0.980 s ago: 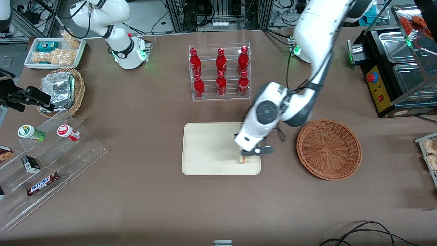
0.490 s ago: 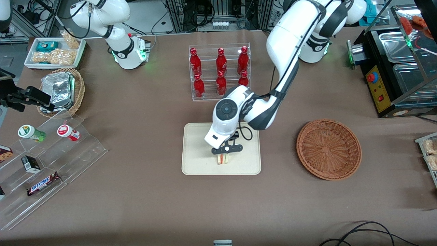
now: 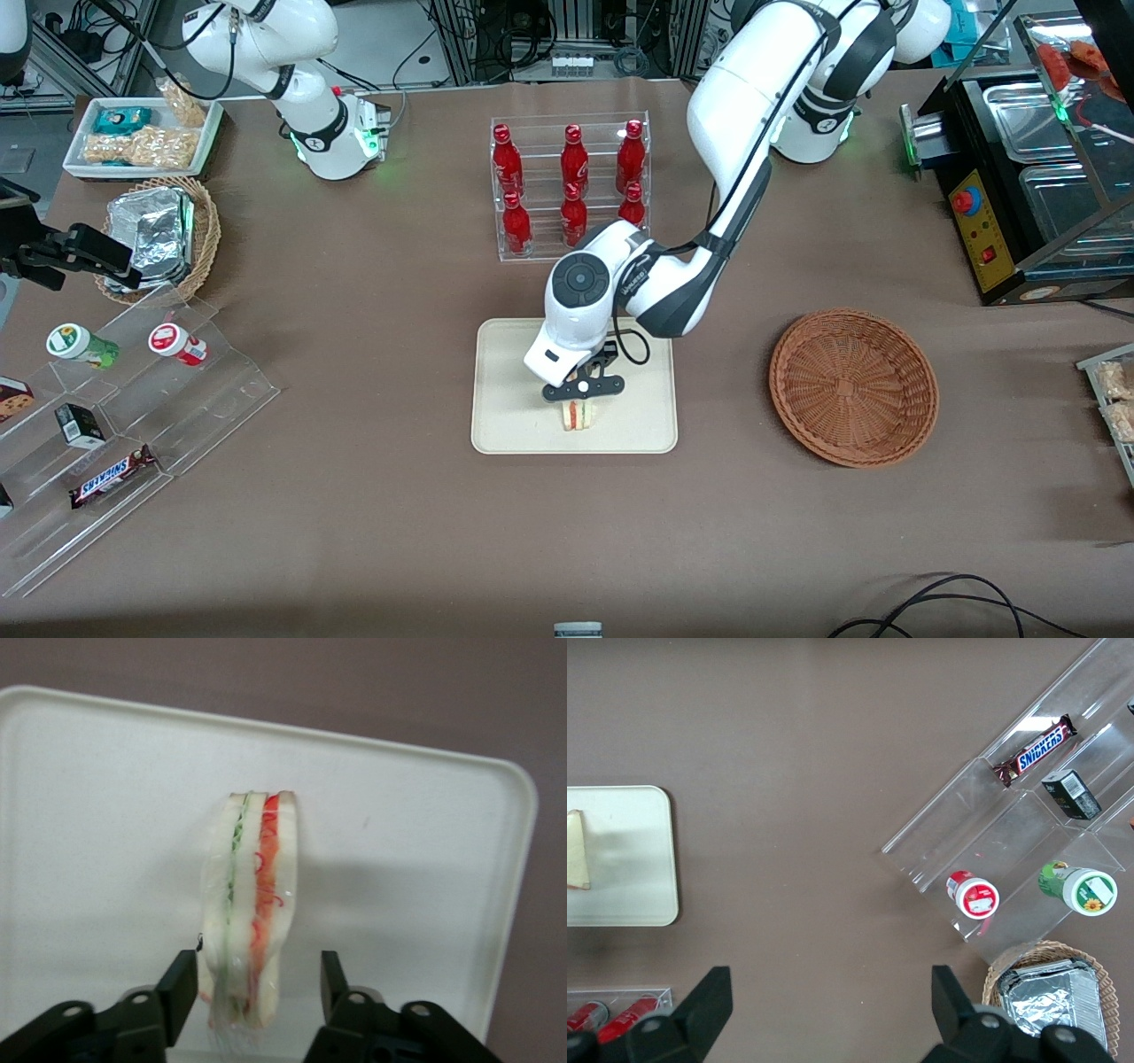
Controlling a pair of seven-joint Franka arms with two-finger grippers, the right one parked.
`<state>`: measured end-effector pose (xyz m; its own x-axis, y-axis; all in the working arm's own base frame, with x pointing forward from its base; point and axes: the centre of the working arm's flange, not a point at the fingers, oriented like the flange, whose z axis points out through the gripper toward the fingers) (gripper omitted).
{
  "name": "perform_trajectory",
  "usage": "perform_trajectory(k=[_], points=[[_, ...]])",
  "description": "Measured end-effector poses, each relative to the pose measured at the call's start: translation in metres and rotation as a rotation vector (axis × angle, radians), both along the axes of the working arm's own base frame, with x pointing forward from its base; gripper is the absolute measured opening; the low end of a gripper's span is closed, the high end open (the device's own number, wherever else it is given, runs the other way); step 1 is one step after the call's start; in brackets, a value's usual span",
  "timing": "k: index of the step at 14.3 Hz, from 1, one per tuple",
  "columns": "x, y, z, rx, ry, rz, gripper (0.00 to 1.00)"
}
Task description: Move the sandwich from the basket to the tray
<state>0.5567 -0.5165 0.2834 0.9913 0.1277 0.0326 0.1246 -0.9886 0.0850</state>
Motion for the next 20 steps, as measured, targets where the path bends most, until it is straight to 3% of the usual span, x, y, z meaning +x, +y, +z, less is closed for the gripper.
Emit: perform_trajectory(k=[3, 4, 7, 12, 16, 20], points=[[-0.001, 0.011, 0.075, -0.001, -0.019, 0.007, 0.98], [0.0, 0.024, 0.106, 0.011, -0.016, 0.02, 1.0], [-0.002, 0.073, 0.168, 0.068, 0.027, 0.08, 1.0], [0.026, 0.181, 0.145, 0.158, 0.122, 0.231, 1.0], [0.037, 0.31, 0.151, 0.16, 0.177, 0.162, 1.0], [0.003, 0.415, 0.18, 0.14, 0.228, 0.041, 1.0]])
